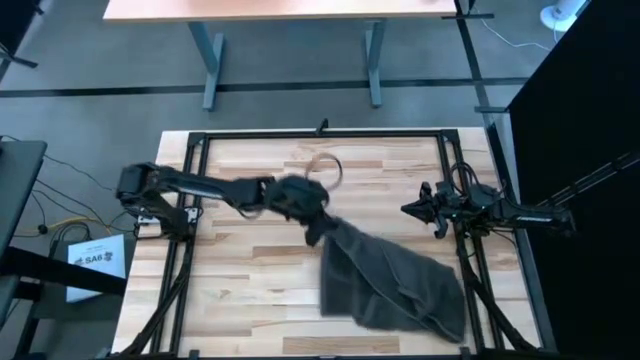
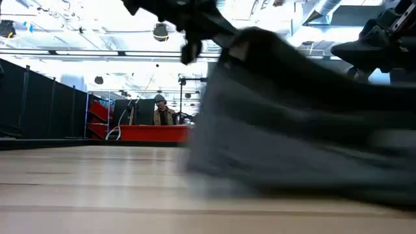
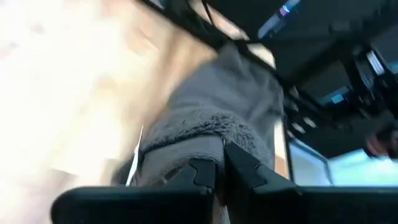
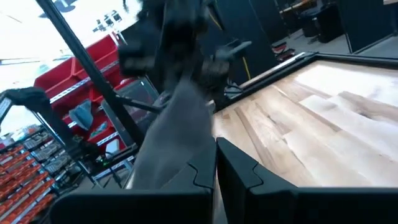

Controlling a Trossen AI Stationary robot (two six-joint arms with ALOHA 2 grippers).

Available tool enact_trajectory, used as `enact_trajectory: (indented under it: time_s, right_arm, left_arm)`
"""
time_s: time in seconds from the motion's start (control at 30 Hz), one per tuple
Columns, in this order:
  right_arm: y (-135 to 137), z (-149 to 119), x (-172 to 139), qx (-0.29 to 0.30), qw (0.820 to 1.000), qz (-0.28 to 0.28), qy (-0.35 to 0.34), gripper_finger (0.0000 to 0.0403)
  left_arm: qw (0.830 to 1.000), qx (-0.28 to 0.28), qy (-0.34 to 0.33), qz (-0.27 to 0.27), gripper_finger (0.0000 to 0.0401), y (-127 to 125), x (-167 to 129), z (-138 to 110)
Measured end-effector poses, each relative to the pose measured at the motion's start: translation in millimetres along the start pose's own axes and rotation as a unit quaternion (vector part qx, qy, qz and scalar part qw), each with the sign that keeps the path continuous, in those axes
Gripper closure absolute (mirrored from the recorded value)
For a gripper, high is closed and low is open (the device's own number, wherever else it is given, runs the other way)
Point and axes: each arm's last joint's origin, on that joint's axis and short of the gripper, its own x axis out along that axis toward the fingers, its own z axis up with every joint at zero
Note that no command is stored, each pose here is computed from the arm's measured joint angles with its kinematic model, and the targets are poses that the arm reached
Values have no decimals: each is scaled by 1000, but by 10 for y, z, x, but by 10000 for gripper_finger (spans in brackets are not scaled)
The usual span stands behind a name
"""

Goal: Roll towel
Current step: Roll the black towel

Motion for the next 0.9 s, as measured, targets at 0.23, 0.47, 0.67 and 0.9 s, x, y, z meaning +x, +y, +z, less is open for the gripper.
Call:
enact_trajectory:
  time_s: [0.23, 0.47, 0.67, 0.9]
  right_arm:
    - [10, 48, 16, -2, 1000, 4, -23, 403]
    - [-23, 107, 45, -4, 998, -23, -55, 403]
    - [-80, 121, 107, -1, 997, -48, -55, 403]
    - [-133, 163, 184, -5, 996, -79, -44, 403]
  left_arm:
    - [994, 27, -106, -9, 401, 40, -624, 412]
    - [985, 38, -146, -82, 401, 33, -906, 590]
    - [978, 27, -144, -149, 401, -22, -962, 836]
    - [972, 22, 36, -232, 401, -382, -470, 602]
